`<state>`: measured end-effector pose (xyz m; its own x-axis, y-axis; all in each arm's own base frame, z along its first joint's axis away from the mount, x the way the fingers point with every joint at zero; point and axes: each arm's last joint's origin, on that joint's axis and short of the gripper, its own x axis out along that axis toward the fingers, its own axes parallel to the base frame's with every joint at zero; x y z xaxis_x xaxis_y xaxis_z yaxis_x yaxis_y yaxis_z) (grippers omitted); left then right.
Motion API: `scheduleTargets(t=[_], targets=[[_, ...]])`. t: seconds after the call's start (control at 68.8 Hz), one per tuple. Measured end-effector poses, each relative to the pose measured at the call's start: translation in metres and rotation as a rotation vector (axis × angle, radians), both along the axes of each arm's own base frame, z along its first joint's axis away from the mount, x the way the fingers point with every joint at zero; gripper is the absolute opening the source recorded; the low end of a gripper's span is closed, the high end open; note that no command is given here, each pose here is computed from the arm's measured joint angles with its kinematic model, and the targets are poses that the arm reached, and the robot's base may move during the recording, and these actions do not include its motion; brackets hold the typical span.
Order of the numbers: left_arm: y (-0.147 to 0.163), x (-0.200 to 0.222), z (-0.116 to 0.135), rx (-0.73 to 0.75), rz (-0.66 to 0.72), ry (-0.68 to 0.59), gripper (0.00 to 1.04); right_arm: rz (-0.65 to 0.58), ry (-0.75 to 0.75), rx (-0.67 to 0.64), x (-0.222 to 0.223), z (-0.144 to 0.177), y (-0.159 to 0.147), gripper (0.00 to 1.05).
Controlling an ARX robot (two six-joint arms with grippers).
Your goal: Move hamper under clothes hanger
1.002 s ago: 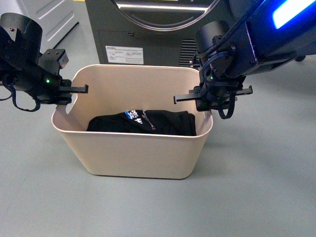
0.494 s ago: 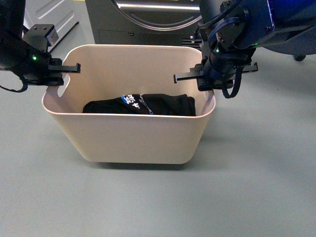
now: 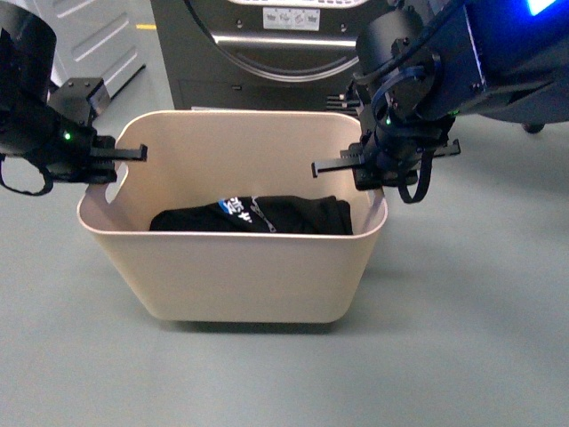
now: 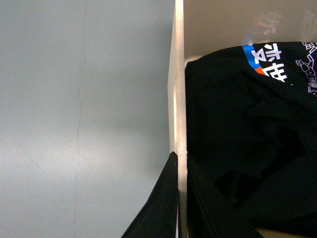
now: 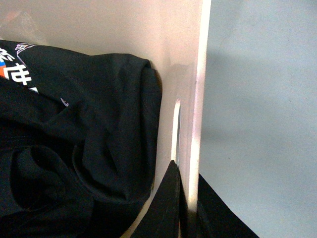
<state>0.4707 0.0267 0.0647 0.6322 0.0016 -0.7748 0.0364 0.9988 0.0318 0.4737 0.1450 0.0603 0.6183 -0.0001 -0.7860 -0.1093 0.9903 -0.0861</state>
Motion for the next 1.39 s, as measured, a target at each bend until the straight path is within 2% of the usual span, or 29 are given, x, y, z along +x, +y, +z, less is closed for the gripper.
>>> scheduleTargets(t=[0.334, 0.683, 1.031, 1.394], targets=[[0.016, -0.002, 0.0, 0.012, 0.043, 0.004, 0.04, 0.049, 0.005, 0.019, -0.005, 0.0, 0.017, 0.03], [-0.007, 0.0, 0.0, -0.01, -0.019, 0.001, 0.04, -0.017, -0.003, -0.005, 0.002, 0.0, -0.008, 0.03], [0.004, -0.001, 0.0, -0.001, 0.012, 0.003, 0.04, 0.014, -0.002, 0.004, -0.001, 0.001, 0.004, 0.03], [0.001, -0.001, 0.0, -0.003, 0.005, 0.003, 0.04, 0.004, -0.003, 0.002, 0.0, 0.001, 0.0, 0.03]])
